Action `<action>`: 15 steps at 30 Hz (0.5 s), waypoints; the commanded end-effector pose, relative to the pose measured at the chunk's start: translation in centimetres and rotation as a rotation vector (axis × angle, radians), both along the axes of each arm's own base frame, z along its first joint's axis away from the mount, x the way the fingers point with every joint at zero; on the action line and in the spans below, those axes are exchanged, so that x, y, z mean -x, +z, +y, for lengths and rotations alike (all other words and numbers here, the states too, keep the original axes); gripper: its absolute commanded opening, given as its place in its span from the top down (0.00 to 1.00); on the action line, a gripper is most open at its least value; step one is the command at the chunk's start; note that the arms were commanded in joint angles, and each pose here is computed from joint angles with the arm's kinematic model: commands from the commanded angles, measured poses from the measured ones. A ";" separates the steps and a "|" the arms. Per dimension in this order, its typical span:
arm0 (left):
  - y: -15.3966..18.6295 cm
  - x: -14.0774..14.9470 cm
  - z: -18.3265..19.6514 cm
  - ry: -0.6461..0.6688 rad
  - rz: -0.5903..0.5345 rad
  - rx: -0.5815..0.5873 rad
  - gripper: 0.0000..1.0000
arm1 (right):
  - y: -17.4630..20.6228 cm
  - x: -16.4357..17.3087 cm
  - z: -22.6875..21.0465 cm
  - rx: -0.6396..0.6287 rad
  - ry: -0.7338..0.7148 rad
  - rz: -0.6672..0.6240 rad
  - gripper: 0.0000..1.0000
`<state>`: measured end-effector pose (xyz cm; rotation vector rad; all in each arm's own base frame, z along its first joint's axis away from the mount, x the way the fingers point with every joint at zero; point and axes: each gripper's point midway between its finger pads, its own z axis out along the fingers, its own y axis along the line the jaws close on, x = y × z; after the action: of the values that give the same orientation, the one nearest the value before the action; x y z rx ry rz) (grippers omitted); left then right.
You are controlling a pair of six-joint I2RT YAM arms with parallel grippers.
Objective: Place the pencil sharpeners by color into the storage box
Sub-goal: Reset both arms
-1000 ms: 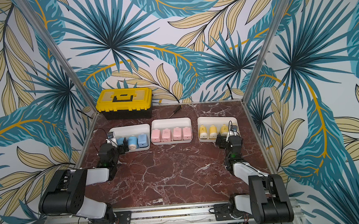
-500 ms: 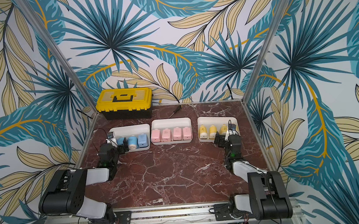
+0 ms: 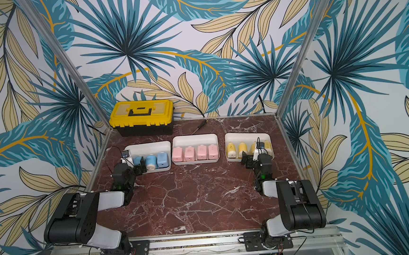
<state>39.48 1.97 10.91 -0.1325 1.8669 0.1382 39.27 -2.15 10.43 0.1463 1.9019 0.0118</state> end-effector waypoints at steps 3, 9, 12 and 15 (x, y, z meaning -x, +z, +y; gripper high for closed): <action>0.7 -0.5 0.2 -0.001 -0.024 -0.002 0.01 | 0.7 -0.4 0.3 0.012 0.025 -0.025 0.01; 0.6 -0.5 0.2 -0.001 -0.023 -0.002 0.01 | 0.7 -0.4 0.4 0.013 0.026 -0.024 0.01; 0.6 -0.5 0.2 -0.001 -0.023 -0.002 0.01 | 0.6 -0.4 0.4 0.013 0.026 -0.021 0.01; 0.6 -0.5 0.2 -0.002 -0.023 -0.002 0.01 | 0.7 -0.5 0.3 0.014 0.025 -0.022 0.01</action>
<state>39.48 1.97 10.90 -0.1325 1.8673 0.1382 39.31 -2.06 10.52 0.1366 1.8992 0.0122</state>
